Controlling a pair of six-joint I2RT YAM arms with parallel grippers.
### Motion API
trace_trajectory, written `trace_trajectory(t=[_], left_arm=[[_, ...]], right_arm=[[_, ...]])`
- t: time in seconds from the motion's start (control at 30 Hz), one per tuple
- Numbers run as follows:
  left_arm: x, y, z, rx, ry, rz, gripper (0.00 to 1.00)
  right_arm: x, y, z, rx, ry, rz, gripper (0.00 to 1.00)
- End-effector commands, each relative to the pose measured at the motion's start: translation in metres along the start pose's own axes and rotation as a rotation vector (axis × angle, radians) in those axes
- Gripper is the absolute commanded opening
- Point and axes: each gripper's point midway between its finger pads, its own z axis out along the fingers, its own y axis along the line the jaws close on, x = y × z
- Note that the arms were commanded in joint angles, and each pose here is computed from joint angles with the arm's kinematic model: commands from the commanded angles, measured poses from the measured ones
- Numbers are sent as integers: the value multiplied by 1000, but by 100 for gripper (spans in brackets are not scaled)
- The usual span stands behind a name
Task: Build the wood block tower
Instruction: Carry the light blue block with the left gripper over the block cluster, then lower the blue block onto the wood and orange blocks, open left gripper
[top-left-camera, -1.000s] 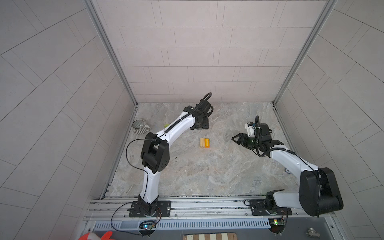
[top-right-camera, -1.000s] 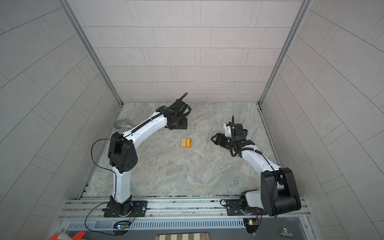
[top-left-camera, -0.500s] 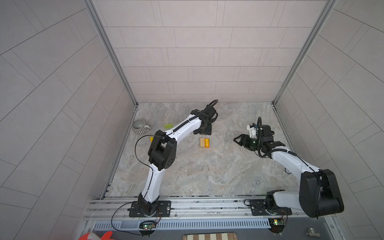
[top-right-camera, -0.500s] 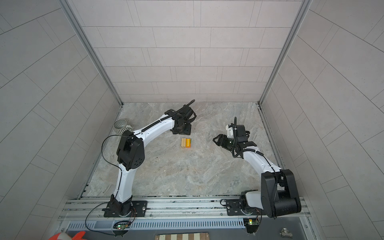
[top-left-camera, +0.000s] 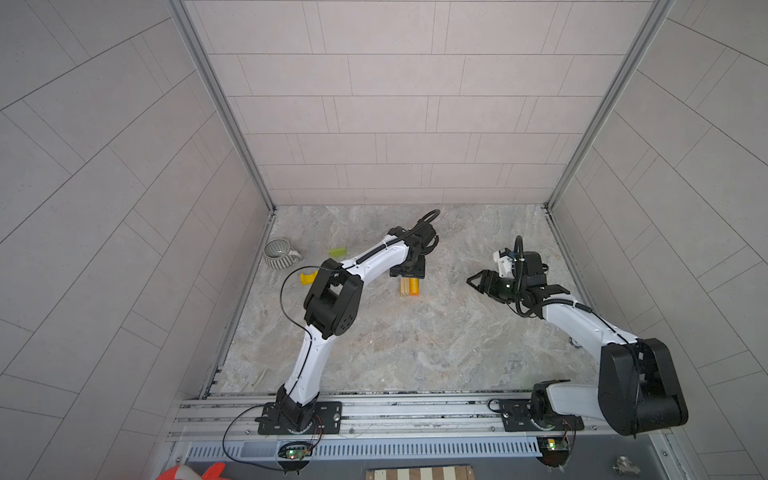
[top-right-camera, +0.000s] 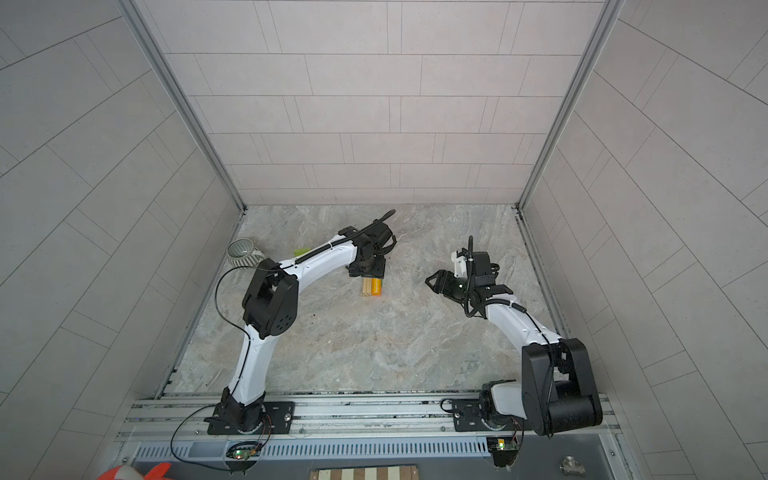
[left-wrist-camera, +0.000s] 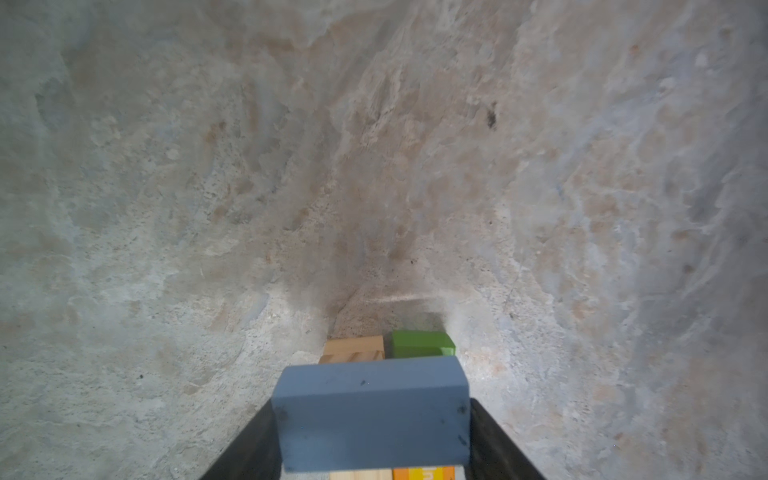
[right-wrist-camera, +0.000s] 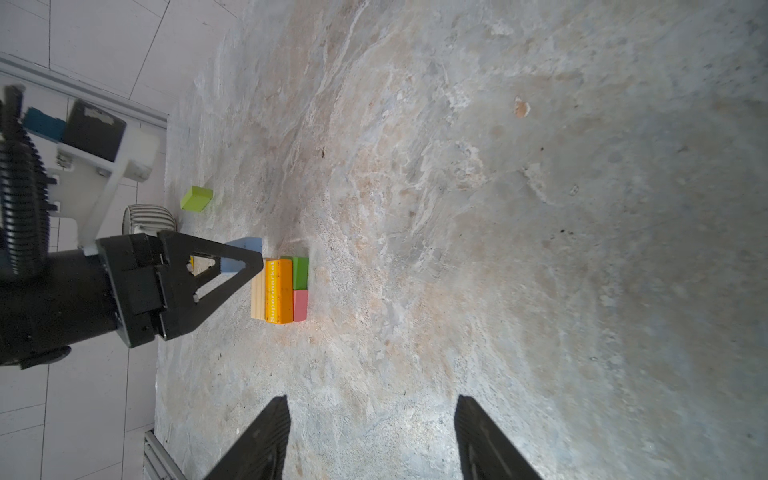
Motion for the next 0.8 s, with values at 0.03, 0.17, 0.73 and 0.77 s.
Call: trace_trajectory(t=[0.03,0.17,0.73,0.77], left_arm=[[11,4,10,-36,10,-20,52],[12,5,10,-33,5,-32,53],[10,4,-7,-38,-35,-45,54],[10,3,-8,-39,-38,-44,54]], right_arm=[[1,-2,2,-9,-1,11,65],[2,-2,2,-12,-1,12,65],[2,-3,4,-14,0,17,65],[3,-3,4,-15,1,16,65]])
